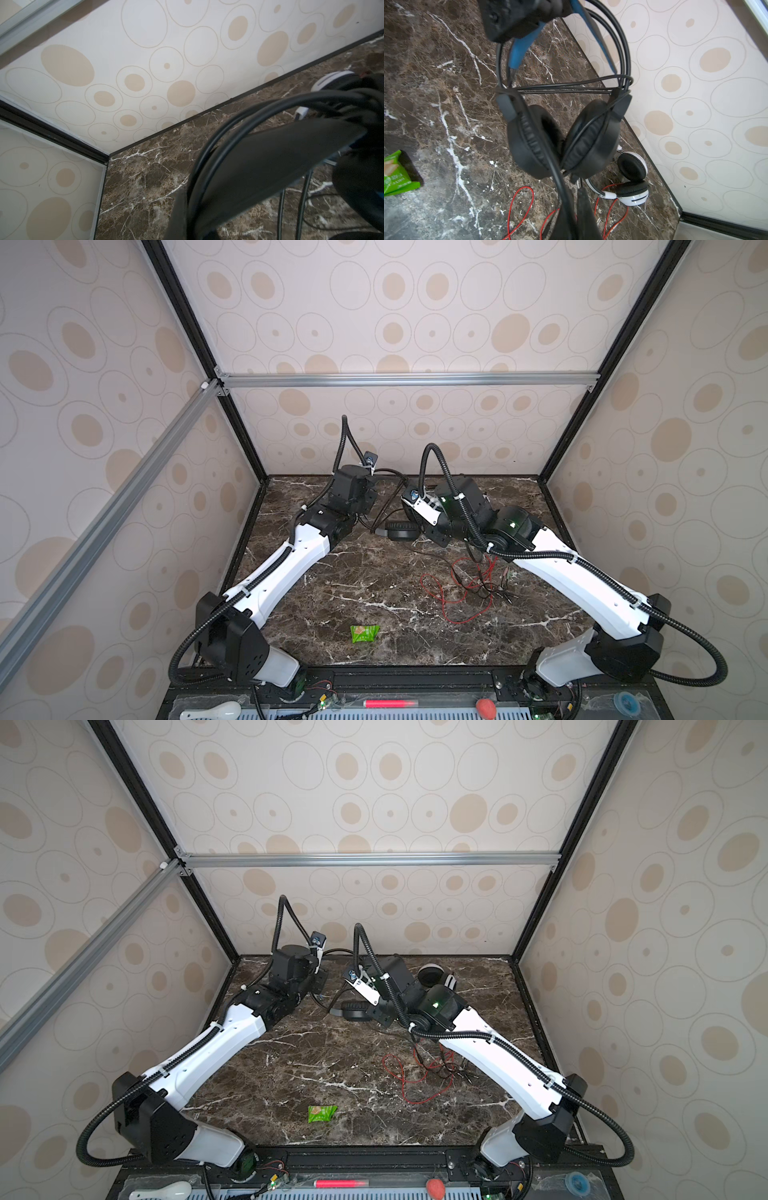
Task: Wrap the headphones
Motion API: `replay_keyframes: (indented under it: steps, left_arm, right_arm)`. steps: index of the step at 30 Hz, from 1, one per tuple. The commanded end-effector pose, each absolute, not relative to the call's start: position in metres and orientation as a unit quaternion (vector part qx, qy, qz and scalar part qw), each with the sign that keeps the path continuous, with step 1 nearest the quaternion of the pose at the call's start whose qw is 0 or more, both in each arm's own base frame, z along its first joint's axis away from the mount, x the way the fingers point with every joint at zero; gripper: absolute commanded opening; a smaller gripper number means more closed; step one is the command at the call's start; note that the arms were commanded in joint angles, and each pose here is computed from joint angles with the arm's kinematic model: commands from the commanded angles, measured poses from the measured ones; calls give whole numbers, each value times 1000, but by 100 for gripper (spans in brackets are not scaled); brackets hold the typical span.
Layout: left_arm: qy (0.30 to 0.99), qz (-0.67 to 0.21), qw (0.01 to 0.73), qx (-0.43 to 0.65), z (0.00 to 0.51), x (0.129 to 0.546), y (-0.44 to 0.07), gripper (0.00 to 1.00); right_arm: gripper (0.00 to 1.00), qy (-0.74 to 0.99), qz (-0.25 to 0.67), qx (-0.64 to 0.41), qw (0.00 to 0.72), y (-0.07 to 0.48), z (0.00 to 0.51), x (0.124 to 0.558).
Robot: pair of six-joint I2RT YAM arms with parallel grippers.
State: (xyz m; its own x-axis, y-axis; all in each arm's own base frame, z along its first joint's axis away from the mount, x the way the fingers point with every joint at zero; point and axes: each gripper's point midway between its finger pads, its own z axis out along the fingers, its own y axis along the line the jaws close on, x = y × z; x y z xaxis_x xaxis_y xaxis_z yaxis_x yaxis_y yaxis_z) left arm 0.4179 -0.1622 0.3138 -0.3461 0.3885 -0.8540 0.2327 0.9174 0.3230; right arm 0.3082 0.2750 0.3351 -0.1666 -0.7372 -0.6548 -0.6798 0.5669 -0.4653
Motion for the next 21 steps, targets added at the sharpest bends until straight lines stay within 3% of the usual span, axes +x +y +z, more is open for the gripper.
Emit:
replay_keyframes:
  steps: [1, 7, 21]
  left_arm:
    - [804, 33, 546, 235, 331, 395, -170, 0]
    - [791, -37, 525, 312, 330, 361, -192, 0]
    - [753, -115, 574, 300, 381, 335, -202, 0]
  right_arm:
    - [0, 756, -74, -474, 445, 264, 340, 321]
    - [0, 767, -63, -453, 450, 257, 346, 341]
    - [3, 803, 17, -382, 457, 245, 347, 369]
